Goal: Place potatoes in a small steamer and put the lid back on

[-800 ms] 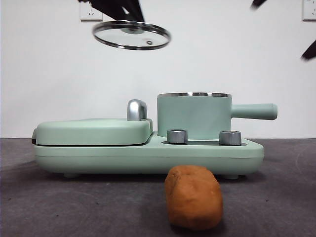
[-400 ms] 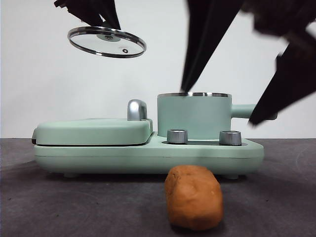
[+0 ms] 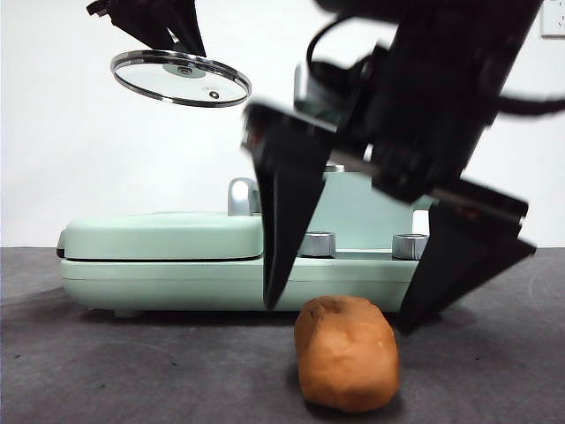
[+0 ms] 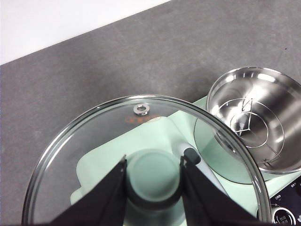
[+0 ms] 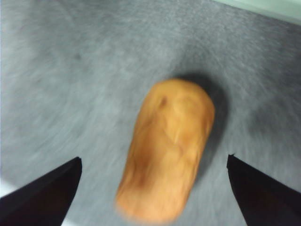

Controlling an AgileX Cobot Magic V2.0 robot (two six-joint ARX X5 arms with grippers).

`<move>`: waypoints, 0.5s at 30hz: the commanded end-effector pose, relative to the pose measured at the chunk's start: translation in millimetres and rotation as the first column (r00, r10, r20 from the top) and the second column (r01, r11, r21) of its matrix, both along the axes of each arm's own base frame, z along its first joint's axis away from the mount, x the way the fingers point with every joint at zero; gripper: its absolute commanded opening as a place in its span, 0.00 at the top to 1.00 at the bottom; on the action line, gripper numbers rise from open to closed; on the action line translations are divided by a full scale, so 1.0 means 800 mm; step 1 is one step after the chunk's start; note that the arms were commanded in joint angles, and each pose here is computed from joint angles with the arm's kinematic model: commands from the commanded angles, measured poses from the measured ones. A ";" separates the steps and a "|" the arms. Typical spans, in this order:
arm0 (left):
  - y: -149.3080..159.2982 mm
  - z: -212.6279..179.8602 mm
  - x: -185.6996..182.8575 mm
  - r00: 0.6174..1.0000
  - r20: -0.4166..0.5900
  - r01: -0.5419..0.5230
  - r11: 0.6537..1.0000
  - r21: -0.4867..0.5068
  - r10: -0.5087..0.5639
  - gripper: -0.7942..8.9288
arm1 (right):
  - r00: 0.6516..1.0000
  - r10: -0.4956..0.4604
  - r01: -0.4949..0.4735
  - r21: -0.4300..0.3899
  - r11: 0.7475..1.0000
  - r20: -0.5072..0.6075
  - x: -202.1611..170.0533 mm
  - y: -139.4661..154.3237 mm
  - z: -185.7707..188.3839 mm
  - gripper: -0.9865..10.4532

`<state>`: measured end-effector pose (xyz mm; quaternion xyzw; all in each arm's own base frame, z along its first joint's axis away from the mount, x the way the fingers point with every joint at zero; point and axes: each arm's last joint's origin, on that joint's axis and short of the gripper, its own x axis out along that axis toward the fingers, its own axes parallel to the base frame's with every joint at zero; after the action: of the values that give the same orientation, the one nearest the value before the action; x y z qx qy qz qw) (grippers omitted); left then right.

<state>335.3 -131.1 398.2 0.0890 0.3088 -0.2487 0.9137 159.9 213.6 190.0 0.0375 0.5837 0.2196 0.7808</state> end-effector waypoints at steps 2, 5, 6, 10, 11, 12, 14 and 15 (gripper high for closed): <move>-0.001 0.016 -0.003 0.998 0.056 0.010 1.000 -0.018 -0.009 0.90 | 1.000 -0.018 0.018 -0.009 1.000 -0.018 0.006 0.014 -0.014 0.49; -0.001 0.016 -0.003 0.998 0.056 0.010 1.000 -0.018 -0.009 0.90 | 0.999 -0.017 0.016 -0.020 1.000 -0.027 0.009 0.019 -0.024 0.59; -0.001 0.016 -0.003 0.998 0.056 0.010 1.000 -0.018 -0.009 0.90 | 0.999 -0.016 0.015 -0.023 1.000 -0.031 0.009 0.019 -0.027 0.65; 0.003 0.016 -0.001 0.999 0.054 0.000 1.000 -0.020 0.002 0.90 | 0.999 -0.014 0.014 -0.023 1.000 -0.030 0.009 0.020 -0.027 0.78; 0.004 0.016 -0.001 0.999 0.054 -0.005 1.000 -0.021 0.006 0.90 | 0.999 -0.014 0.014 -0.022 1.000 -0.030 0.009 0.020 -0.026 0.78; 0.005 0.016 0.000 0.999 0.053 -0.008 1.000 -0.023 0.009 0.90 | 0.999 -0.015 0.014 -0.025 1.000 -0.032 0.010 0.021 -0.024 0.78; 0.007 0.016 0.000 0.999 0.053 -0.013 1.000 -0.023 0.014 0.90 | 0.999 -0.014 0.013 -0.033 0.999 -0.036 0.011 0.023 -0.017 0.78; 0.008 0.016 0.001 0.998 0.053 -0.014 1.000 -0.023 0.015 0.90 | 0.999 -0.012 0.010 -0.035 0.999 -0.035 0.013 0.024 -0.012 0.78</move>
<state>337.8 -124.7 398.1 0.0856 0.3099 -0.2402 0.9159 168.4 225.3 175.0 0.0275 0.6072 0.1975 0.7691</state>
